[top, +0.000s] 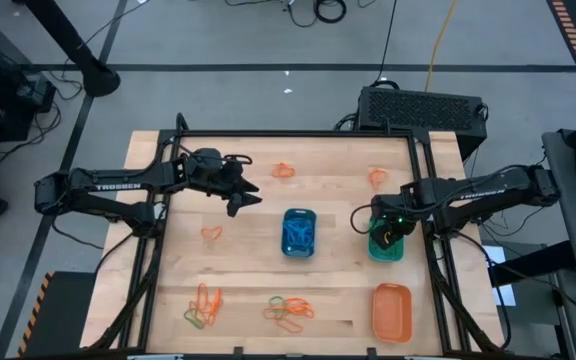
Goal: Sort rubber bands into baskets
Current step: Put the green rubberband into the light blue bin
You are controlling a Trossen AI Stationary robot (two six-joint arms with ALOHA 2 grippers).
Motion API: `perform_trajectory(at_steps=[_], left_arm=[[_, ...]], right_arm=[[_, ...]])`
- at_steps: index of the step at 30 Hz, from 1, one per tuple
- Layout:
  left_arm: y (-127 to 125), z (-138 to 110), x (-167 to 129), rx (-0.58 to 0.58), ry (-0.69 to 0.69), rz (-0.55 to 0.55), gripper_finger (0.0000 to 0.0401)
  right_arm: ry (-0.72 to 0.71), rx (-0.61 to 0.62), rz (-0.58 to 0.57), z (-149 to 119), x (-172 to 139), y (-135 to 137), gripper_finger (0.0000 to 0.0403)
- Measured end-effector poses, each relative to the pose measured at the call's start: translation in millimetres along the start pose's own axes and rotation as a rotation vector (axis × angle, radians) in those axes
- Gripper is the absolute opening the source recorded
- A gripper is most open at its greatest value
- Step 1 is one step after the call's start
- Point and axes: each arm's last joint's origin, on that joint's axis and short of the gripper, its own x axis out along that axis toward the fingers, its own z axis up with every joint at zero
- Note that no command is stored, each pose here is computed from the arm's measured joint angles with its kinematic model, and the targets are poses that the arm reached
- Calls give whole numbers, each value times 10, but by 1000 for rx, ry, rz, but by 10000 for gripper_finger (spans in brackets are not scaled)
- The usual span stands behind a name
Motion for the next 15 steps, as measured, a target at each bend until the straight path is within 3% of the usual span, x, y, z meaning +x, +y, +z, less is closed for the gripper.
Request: perform_trajectory(at_steps=[9, 15], left_arm=[[0, 0, 0, 0, 0, 0, 230], [0, 0, 0, 0, 0, -1, 230]], right_arm=[[11, 15, 0, -5, 0, -3, 110], [114, 3, 70, -32, -3, 22, 150]])
